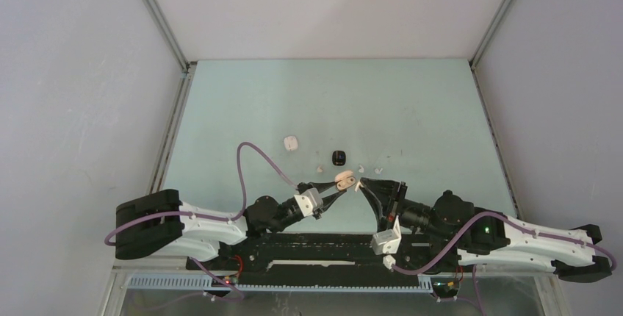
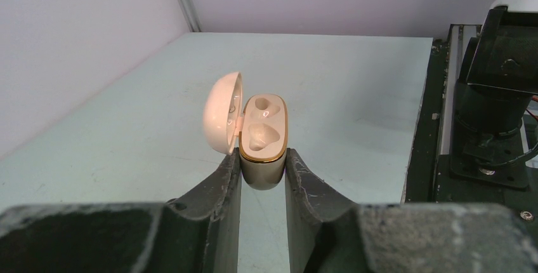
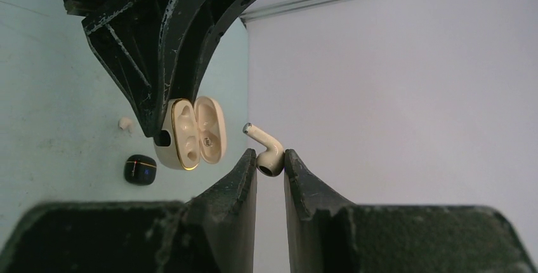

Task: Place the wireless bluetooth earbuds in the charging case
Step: Place the earbud in the charging case.

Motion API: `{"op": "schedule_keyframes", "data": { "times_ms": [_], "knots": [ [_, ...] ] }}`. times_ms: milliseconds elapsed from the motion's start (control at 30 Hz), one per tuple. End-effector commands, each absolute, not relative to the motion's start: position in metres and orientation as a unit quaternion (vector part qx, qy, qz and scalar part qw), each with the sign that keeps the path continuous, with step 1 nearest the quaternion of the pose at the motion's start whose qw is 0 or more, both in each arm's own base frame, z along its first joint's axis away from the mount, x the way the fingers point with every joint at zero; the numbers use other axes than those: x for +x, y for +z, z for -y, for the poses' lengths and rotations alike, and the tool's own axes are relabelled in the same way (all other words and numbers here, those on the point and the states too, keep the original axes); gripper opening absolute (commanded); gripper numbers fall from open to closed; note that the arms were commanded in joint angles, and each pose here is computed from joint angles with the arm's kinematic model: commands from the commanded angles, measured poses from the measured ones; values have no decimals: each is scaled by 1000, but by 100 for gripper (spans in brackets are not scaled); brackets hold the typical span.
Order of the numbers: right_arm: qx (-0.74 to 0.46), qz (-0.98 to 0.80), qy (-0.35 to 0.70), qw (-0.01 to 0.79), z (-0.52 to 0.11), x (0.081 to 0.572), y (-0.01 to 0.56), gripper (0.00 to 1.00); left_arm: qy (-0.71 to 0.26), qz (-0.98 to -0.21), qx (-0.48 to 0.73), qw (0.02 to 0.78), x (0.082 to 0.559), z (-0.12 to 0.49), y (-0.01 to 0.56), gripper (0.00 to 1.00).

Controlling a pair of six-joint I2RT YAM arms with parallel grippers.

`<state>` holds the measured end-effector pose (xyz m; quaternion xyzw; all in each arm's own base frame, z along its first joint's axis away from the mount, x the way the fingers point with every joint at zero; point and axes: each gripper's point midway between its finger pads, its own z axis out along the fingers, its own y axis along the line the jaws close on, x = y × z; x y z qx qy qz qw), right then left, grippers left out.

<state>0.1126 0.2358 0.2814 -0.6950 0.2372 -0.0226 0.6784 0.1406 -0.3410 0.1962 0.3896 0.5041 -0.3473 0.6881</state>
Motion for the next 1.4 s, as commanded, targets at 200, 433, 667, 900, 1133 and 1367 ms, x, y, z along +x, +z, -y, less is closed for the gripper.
{"op": "schedule_keyframes", "data": {
  "times_ms": [200,433,667,900,1133,1367],
  "knots": [
    [-734,-215,-131,630,-226,132,272,0,-342,-498,370,706,146,337,206,0],
    [-760,-203,-239,569,-221,155,256,0,-327,-502,362,714,151,332,208,0],
    [-749,-179,-283,572,-230,161,251,0,-333,-500,362,713,150,332,209,0],
    [-747,-154,-302,572,-237,162,250,0,-342,-499,361,709,147,334,209,0],
    [-747,-126,-324,566,-242,163,246,0,-348,-500,364,704,145,335,209,0],
    [-747,-111,-341,560,-242,168,238,0,-352,-500,365,703,144,336,210,0]
  ]
}}
